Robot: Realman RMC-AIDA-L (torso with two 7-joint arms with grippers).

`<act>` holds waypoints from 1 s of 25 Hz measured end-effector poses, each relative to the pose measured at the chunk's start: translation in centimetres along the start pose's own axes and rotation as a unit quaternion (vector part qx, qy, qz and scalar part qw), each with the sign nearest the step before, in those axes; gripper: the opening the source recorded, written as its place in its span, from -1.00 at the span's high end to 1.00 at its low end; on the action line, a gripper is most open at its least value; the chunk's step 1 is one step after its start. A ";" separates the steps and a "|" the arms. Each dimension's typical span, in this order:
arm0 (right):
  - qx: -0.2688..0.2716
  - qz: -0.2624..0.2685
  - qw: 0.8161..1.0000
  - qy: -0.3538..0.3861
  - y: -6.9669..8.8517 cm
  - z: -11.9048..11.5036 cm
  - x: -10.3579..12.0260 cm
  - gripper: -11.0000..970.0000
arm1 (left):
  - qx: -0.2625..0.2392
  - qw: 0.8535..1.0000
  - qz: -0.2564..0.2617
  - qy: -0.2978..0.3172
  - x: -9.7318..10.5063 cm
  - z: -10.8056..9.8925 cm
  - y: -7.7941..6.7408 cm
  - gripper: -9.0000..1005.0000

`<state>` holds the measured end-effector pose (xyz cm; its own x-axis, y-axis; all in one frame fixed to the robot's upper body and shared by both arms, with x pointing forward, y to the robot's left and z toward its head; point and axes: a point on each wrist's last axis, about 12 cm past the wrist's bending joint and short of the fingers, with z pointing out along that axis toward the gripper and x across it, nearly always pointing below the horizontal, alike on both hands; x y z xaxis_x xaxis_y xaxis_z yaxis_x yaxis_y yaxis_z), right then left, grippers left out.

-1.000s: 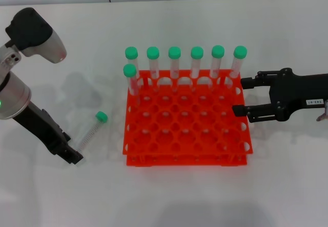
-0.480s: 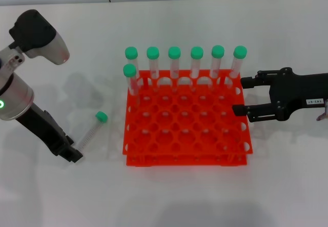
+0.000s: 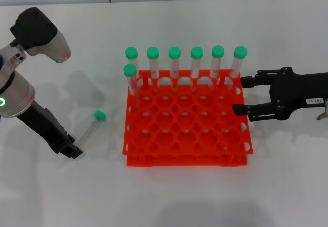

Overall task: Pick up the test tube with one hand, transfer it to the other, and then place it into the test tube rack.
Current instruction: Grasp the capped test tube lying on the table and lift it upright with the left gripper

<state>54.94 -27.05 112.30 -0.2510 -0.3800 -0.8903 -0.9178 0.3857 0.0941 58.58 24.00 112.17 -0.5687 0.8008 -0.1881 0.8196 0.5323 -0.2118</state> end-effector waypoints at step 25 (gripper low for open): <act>0.000 -0.003 1.000 -0.002 0.0 0.0 0.0 -0.56 | -0.007 1.000 -0.004 0.009 0.0 0.2 0.2 0.55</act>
<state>54.96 -27.04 112.34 -0.2434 -0.3787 -0.8929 -0.9193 0.3836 0.0879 58.72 24.00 111.95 -0.5748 0.8007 -0.1688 0.8155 0.5432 -0.1998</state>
